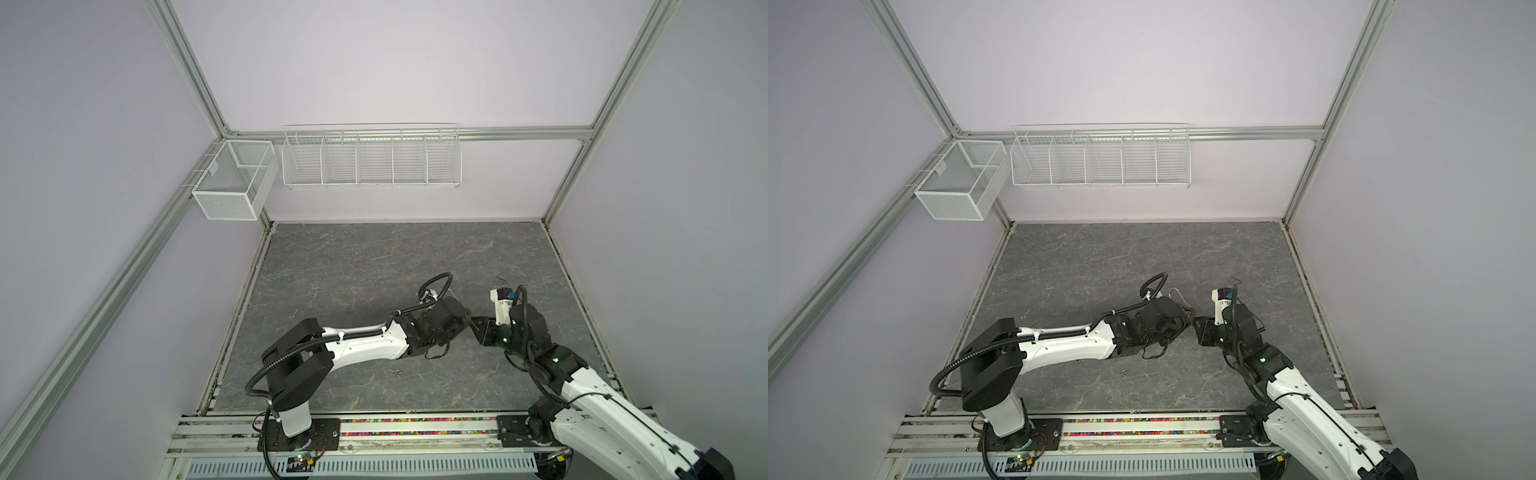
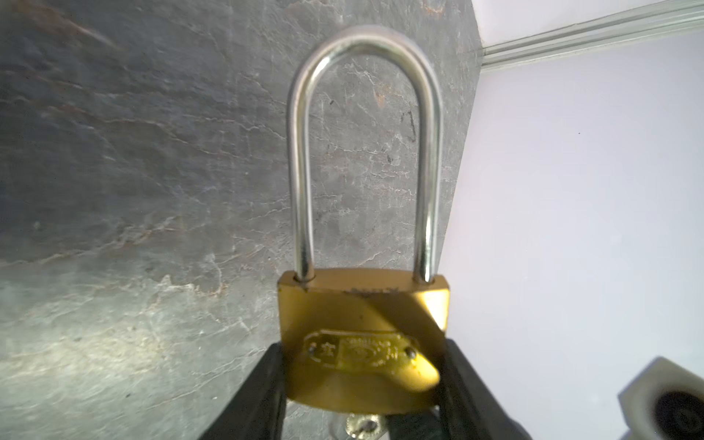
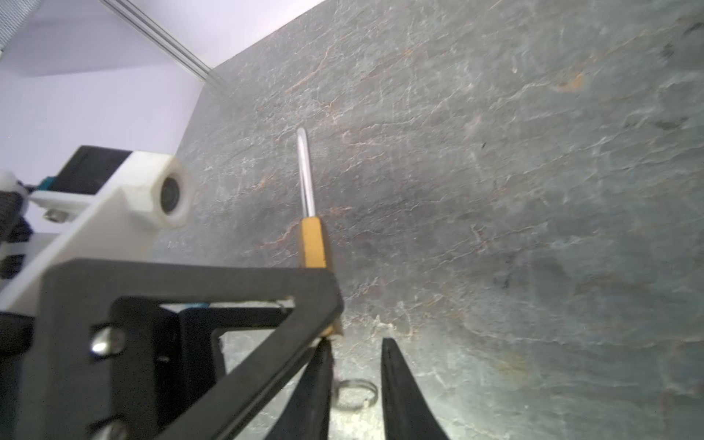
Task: Unlock with the key
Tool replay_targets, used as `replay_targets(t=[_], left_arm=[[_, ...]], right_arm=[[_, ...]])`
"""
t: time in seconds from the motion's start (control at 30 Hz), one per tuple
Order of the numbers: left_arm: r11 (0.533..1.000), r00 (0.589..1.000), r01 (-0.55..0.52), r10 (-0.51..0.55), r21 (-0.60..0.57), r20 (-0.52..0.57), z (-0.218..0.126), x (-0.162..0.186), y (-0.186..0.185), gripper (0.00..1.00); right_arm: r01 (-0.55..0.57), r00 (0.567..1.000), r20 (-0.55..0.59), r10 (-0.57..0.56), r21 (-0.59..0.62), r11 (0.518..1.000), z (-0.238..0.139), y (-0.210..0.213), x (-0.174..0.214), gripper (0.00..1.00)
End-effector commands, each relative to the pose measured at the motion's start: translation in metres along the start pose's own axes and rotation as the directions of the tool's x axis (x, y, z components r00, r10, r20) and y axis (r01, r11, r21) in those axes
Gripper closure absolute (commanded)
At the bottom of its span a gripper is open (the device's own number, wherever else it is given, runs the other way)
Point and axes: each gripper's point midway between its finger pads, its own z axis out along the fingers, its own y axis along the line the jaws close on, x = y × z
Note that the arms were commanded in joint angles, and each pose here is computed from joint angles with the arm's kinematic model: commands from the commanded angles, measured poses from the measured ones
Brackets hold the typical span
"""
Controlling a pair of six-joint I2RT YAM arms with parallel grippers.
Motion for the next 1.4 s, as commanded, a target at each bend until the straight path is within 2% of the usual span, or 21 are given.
replay_targets(t=[0.0,0.17,0.3,0.5,0.67,0.83,0.9,1.0,1.07,1.37], left_arm=[[0.995,0.999,0.012,-0.008,0.103,-0.043,-0.019,0.006,-0.029,1.0],[0.995,1.0,0.017,-0.016,0.102,-0.01,-0.022,-0.01,-0.027,1.0],[0.991,1.0,0.028,-0.029,0.128,0.004,-0.024,-0.016,-0.033,1.0],[0.979,0.998,0.056,-0.057,0.197,-0.001,-0.027,-0.02,-0.048,1.0],[0.965,0.996,0.091,-0.086,0.247,-0.031,-0.027,-0.016,-0.055,1.0],[0.956,0.994,0.112,-0.104,0.271,-0.042,-0.03,-0.016,-0.056,1.0],[0.956,0.994,0.111,-0.104,0.272,-0.04,-0.032,-0.016,-0.056,1.0],[0.954,0.994,0.111,-0.106,0.279,-0.035,-0.034,-0.018,-0.058,1.0],[0.953,0.994,0.112,-0.106,0.282,-0.036,-0.035,-0.018,-0.058,1.0],[0.929,0.995,0.101,-0.1,0.357,-0.022,-0.038,-0.019,-0.063,1.0]], right_arm=[[0.005,0.995,0.096,-0.005,0.004,1.0,-0.008,0.004,-0.023,0.65],[0.007,0.997,0.075,-0.004,-0.034,0.999,-0.013,0.006,-0.013,0.59],[0.042,0.998,0.063,-0.031,-0.182,0.982,-0.014,0.027,-0.002,0.62],[0.055,0.997,0.061,-0.039,-0.283,0.958,-0.017,0.039,0.006,0.65],[0.063,0.995,0.089,-0.039,-0.281,0.958,-0.018,0.041,0.0,0.65],[0.061,0.996,0.083,-0.041,-0.256,0.965,-0.013,0.039,-0.003,0.71],[0.056,0.996,0.076,-0.039,-0.245,0.968,-0.01,0.038,-0.004,0.79],[0.056,0.997,0.064,-0.041,-0.253,0.966,-0.007,0.04,-0.005,0.84],[0.053,0.998,0.057,-0.039,-0.255,0.965,-0.006,0.041,-0.004,0.91],[-0.003,0.998,0.053,0.019,-0.289,0.957,-0.007,0.044,-0.004,0.94]])
